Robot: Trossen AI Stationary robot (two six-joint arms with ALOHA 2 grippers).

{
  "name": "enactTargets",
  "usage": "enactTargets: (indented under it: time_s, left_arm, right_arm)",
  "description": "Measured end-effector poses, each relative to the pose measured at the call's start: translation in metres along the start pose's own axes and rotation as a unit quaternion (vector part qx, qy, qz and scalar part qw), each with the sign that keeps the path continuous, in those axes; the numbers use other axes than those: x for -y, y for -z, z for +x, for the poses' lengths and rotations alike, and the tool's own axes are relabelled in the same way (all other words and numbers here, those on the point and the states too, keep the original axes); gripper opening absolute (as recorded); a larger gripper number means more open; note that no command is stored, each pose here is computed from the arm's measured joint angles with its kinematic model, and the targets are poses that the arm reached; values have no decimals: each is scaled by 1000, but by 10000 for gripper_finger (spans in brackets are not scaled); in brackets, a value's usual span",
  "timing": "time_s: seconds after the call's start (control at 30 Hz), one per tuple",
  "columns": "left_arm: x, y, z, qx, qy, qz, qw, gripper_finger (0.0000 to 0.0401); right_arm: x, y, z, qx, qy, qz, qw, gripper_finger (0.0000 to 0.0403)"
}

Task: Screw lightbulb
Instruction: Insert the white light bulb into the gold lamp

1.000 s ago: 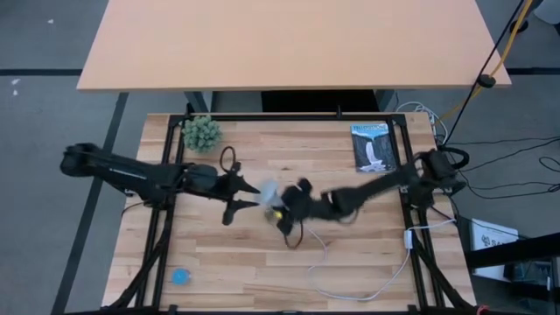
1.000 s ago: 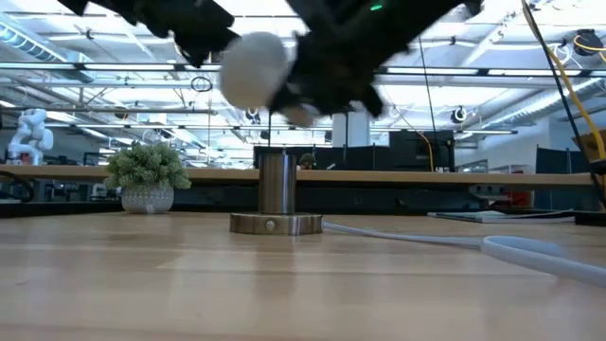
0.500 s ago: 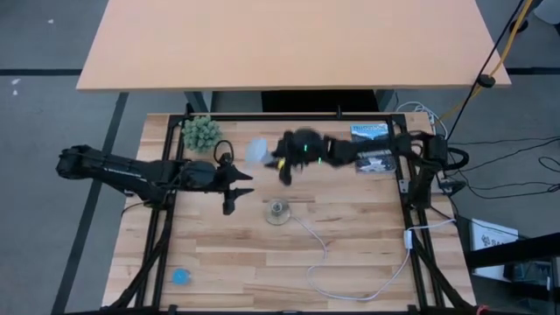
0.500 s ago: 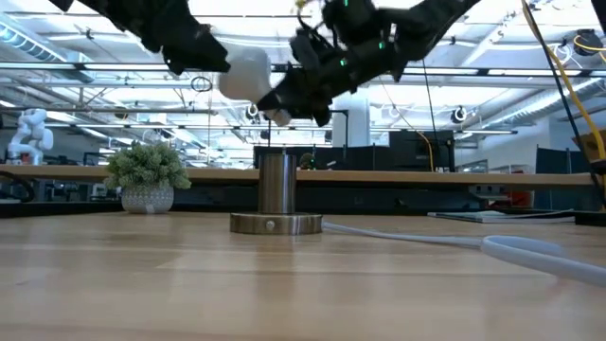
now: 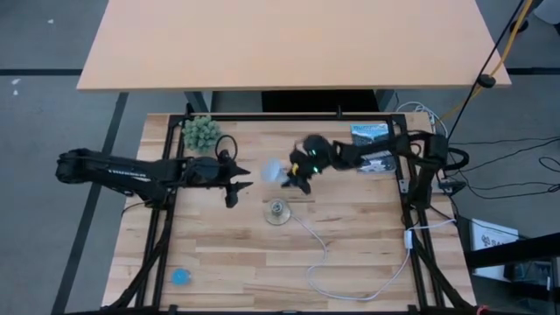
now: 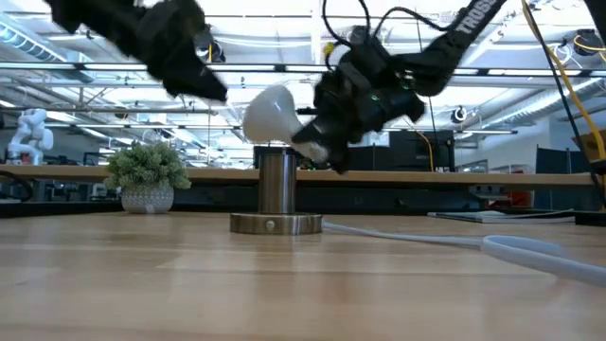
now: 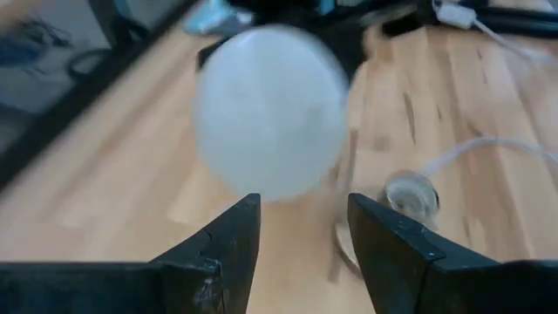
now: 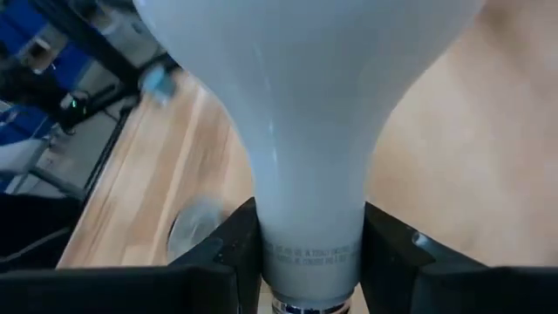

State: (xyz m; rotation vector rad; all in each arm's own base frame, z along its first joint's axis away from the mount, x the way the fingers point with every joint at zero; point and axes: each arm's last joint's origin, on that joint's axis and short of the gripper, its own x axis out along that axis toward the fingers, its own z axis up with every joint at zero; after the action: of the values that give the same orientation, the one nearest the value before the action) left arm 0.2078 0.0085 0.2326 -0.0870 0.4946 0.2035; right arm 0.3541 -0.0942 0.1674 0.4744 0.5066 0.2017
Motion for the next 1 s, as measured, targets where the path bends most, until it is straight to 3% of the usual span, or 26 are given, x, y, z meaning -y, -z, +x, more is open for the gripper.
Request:
enactTargets:
  time_s: [0.13,0.33,0.5,0.67,0.83,1.0]
  left_arm:
    - [-1,37,10,15,31,-38,999,178]
    - [-5,62,9,138,77,-64,985,178]
    - [-11,63,11,146,95,-62,983,178]
    - [-16,74,26,101,116,-85,984,172]
    - [-11,68,41,134,167,-74,974,151]
    - [-7,64,62,114,168,-66,977,136]
  right_arm:
    - [-24,26,-9,20,6,23,1000,131]
    - [-58,24,-37,143,33,-17,989,131]
    - [-85,26,-26,206,55,-92,973,131]
    - [-84,50,4,208,126,-57,968,150]
    - [-90,55,17,268,79,-57,959,136]
    - [-92,57,19,276,70,-44,958,143]
